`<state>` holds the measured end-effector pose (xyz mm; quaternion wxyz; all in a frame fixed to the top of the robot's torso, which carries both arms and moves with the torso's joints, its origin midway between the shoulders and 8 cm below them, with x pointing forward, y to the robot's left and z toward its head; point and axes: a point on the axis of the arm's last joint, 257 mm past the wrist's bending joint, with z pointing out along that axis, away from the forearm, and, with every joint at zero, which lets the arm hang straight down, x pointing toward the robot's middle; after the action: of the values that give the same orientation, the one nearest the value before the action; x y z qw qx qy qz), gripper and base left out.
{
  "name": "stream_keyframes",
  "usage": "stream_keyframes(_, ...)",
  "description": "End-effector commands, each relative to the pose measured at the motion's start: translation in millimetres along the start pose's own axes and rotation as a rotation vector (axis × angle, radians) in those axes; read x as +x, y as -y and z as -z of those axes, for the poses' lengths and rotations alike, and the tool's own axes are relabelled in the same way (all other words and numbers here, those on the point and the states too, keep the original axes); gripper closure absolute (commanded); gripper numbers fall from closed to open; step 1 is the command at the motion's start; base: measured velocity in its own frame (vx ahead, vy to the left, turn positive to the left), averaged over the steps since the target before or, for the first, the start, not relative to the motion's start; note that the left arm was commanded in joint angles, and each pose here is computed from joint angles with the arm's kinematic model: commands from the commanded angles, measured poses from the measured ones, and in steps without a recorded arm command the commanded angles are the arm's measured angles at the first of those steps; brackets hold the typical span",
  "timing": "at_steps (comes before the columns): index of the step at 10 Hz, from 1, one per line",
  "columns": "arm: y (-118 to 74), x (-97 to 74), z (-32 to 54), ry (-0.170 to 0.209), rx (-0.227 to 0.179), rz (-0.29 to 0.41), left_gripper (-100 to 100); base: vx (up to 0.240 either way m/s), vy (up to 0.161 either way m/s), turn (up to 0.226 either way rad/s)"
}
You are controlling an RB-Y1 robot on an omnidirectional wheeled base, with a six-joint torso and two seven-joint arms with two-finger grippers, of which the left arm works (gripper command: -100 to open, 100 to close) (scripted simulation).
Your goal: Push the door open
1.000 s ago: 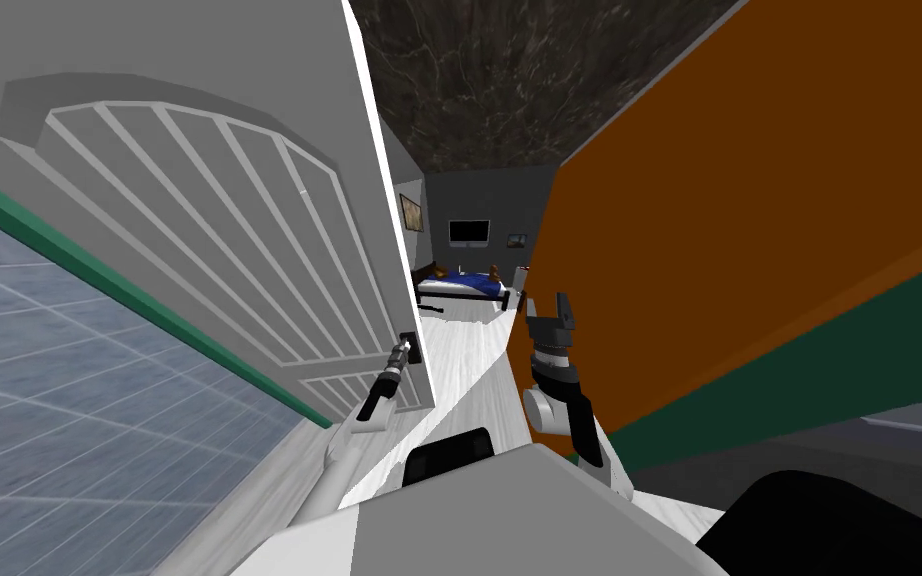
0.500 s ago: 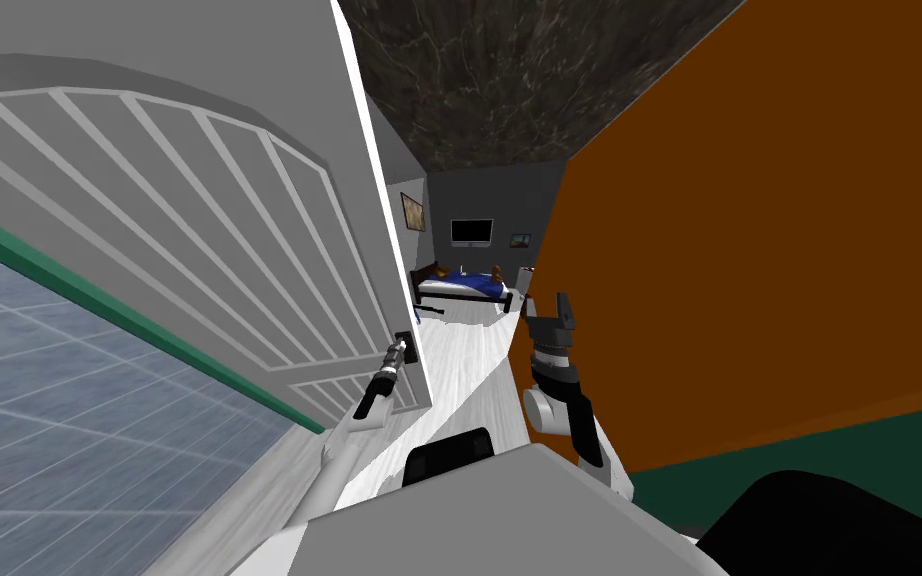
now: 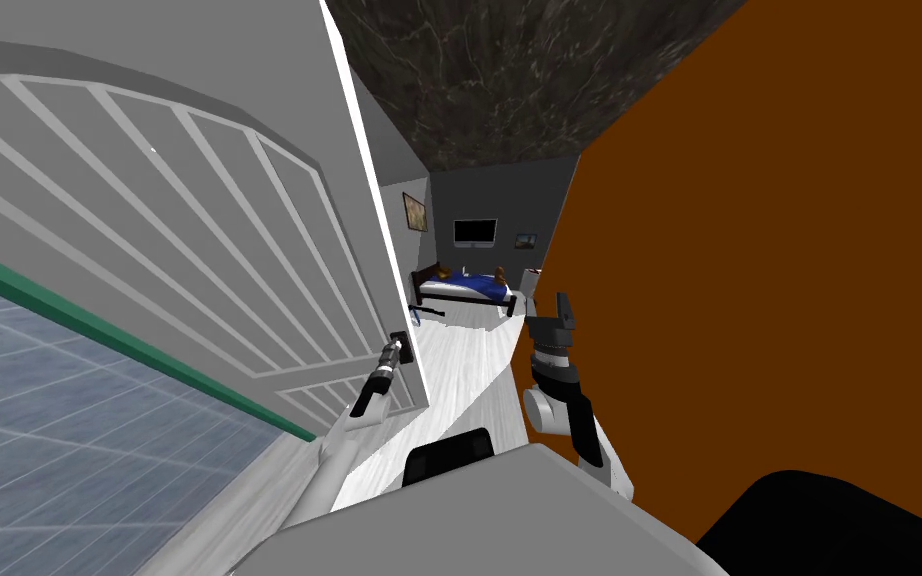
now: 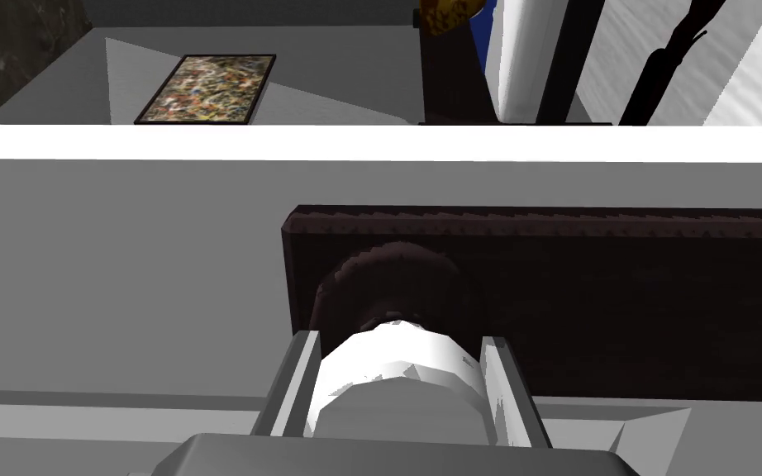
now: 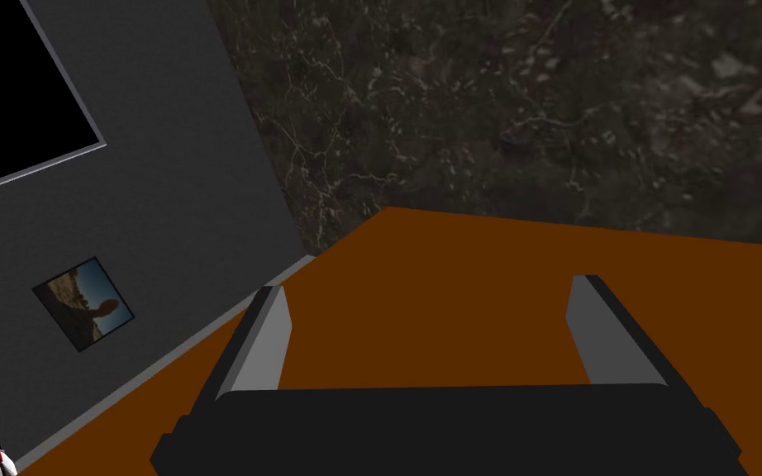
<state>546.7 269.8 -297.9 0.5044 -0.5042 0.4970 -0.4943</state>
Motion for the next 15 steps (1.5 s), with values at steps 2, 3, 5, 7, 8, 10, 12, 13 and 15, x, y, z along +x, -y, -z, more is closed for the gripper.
stream_keyframes(2,3.5,-22.8,-3.0,0.045,0.008,-0.002,100,0.177,-0.148,0.086)
stream_keyframes(3,3.1,-28.1,-3.7,0.057,0.007,-0.001,100,0.179,-0.115,0.090)
stream_keyframes(5,2.4,-36.6,-4.5,0.076,0.005,0.001,100,0.168,-0.102,0.053)
stream_keyframes(7,1.6,-44.0,-5.1,0.093,0.002,0.003,100,0.168,-0.105,0.061)
stream_keyframes(8,-1.4,-42.0,-2.8,0.090,-0.005,0.001,100,0.077,-0.040,0.035)
stream_keyframes(10,0.5,-53.1,-2.5,0.110,-0.001,0.000,100,0.166,-0.020,0.031)
stream_keyframes(12,0.6,-61.8,-1.6,0.127,-0.001,0.000,100,0.187,-0.052,0.048)
stream_keyframes(13,0.6,-67.1,-1.0,0.138,-0.001,0.000,100,0.177,-0.050,0.050)
stream_keyframes(15,0.8,-78.8,0.6,0.161,0.000,-0.001,100,0.206,-0.066,0.056)
